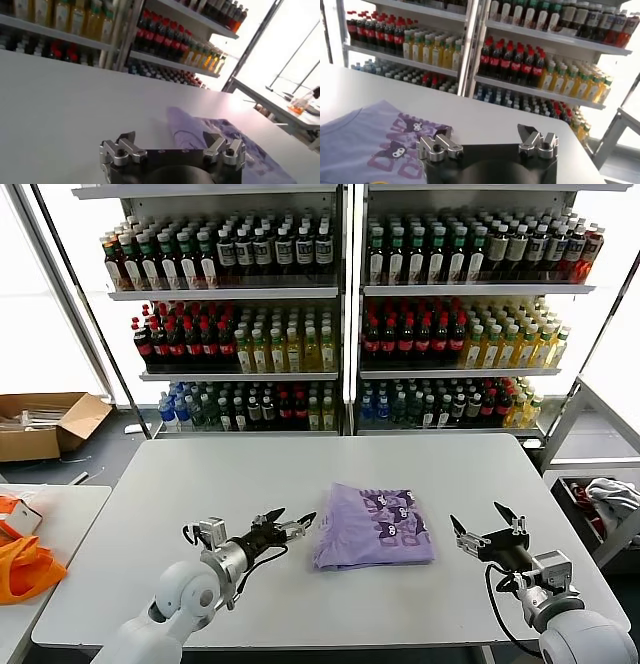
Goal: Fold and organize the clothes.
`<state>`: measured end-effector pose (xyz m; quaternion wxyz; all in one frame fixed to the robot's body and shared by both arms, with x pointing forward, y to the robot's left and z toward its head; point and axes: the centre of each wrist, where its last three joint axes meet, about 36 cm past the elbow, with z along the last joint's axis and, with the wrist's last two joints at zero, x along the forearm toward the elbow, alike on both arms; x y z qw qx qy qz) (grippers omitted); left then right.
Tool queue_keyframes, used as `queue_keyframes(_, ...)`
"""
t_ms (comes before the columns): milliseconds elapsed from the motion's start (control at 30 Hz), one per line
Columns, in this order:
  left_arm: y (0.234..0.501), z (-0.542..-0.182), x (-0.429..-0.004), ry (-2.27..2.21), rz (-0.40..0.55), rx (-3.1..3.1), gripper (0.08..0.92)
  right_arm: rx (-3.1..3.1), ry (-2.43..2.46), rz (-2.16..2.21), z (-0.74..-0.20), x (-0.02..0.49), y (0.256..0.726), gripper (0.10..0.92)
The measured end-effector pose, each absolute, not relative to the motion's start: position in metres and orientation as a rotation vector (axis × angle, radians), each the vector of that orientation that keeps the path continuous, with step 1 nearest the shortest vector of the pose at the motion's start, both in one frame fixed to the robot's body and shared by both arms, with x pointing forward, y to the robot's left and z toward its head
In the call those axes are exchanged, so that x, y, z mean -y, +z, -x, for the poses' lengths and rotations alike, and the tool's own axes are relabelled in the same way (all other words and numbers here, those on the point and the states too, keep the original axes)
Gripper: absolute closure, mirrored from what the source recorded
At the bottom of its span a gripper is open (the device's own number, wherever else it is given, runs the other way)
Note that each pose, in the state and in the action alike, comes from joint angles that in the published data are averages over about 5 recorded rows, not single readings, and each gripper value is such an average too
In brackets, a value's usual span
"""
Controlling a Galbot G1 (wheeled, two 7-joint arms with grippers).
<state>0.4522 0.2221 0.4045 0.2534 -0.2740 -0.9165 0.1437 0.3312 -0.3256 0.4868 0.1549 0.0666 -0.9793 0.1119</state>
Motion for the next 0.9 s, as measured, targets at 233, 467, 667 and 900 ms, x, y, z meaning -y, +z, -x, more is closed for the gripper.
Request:
queue_keyframes(233,0.401,-0.482,-0.213,0.366,0.786,2.431,0.177,2.801,0.296,-0.172,-0.319,0.325,0.486,0.2)
queue_keyframes(467,0.409,-0.514,-0.212,0.382,0.812,2.379,0.177,2.802,0.287,-0.155,-0.312,0.326,0.486,0.2)
queue_keyframes(667,0.415,-0.534,-0.202,0.394,0.858,2.339,0.177,2.807,0.284,-0.142,-0.309,0.328,0.487,0.2)
queue_keyframes(900,0.418,-0.552,-0.192,0.396,0.898,2.309,0.184,2.819,0.28,-0.137,-0.307,0.329,0.489,0.2)
